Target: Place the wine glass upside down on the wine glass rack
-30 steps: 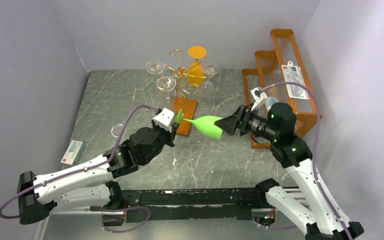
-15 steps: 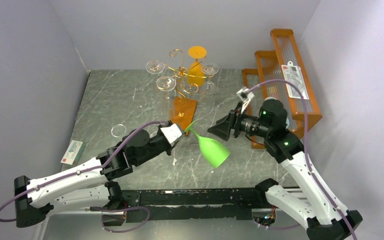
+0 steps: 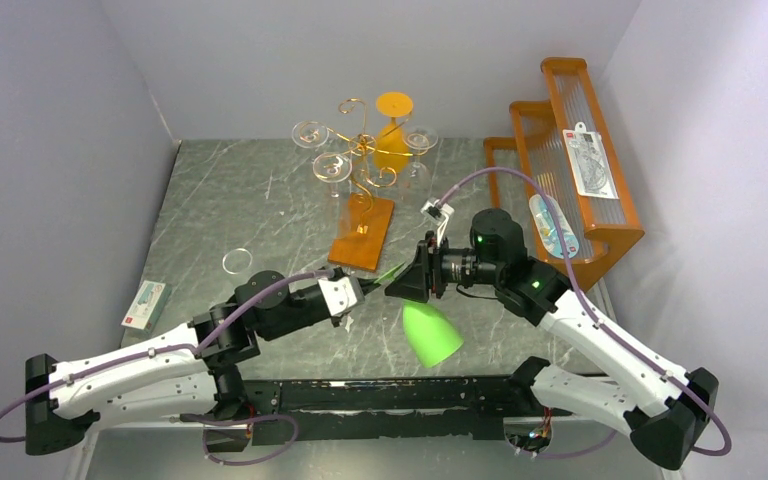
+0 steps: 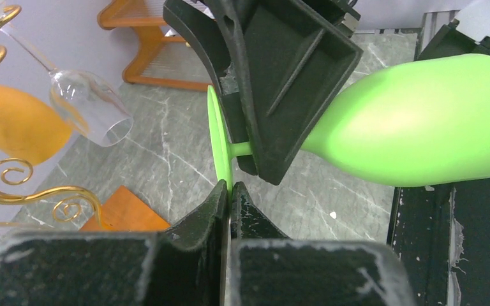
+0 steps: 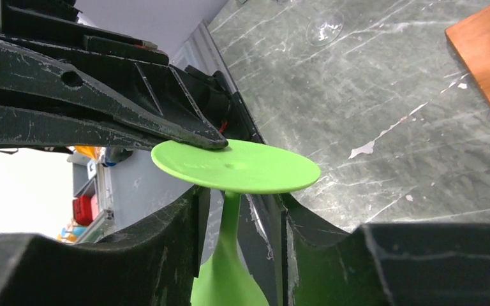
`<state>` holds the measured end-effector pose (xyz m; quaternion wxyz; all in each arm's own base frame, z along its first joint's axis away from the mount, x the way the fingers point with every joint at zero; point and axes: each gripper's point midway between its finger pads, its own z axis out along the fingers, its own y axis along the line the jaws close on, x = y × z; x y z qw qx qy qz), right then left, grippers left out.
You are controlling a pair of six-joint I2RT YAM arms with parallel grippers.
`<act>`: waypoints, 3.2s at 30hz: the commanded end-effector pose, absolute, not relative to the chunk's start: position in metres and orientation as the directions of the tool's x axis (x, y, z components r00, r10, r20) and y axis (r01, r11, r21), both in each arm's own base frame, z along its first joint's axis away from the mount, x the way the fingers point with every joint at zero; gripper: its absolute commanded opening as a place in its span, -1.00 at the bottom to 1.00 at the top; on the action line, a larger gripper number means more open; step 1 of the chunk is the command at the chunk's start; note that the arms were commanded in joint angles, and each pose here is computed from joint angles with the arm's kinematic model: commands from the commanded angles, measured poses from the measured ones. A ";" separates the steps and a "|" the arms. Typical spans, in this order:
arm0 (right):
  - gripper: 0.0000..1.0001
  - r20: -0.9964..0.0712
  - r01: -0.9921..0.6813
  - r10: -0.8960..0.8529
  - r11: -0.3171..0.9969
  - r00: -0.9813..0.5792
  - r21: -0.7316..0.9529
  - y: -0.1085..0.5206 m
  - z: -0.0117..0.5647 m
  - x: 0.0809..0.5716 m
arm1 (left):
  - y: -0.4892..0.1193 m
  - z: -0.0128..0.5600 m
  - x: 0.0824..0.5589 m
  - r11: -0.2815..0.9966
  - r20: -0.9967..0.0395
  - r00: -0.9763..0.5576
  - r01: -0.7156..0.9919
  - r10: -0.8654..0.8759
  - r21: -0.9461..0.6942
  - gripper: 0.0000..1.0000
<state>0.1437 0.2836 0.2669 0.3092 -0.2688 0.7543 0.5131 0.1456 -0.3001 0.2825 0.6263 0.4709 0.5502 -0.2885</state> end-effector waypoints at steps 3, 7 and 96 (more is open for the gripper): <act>-0.24 -0.703 -0.680 -0.060 0.323 -0.709 0.659 0.284 0.264 0.138 | -0.308 0.289 0.132 0.340 -0.956 0.269 0.894 0.118 0.293 -0.90; -0.30 -0.675 -0.657 -0.088 0.351 -0.733 0.667 0.280 0.258 0.135 | -0.308 0.285 0.135 0.368 -0.950 0.273 0.876 0.151 0.310 -0.90; -1.00 -0.942 -0.587 0.228 0.808 0.244 0.044 0.269 0.328 0.329 | -0.202 0.402 0.176 0.793 -0.926 -0.101 0.489 -0.363 -0.364 0.42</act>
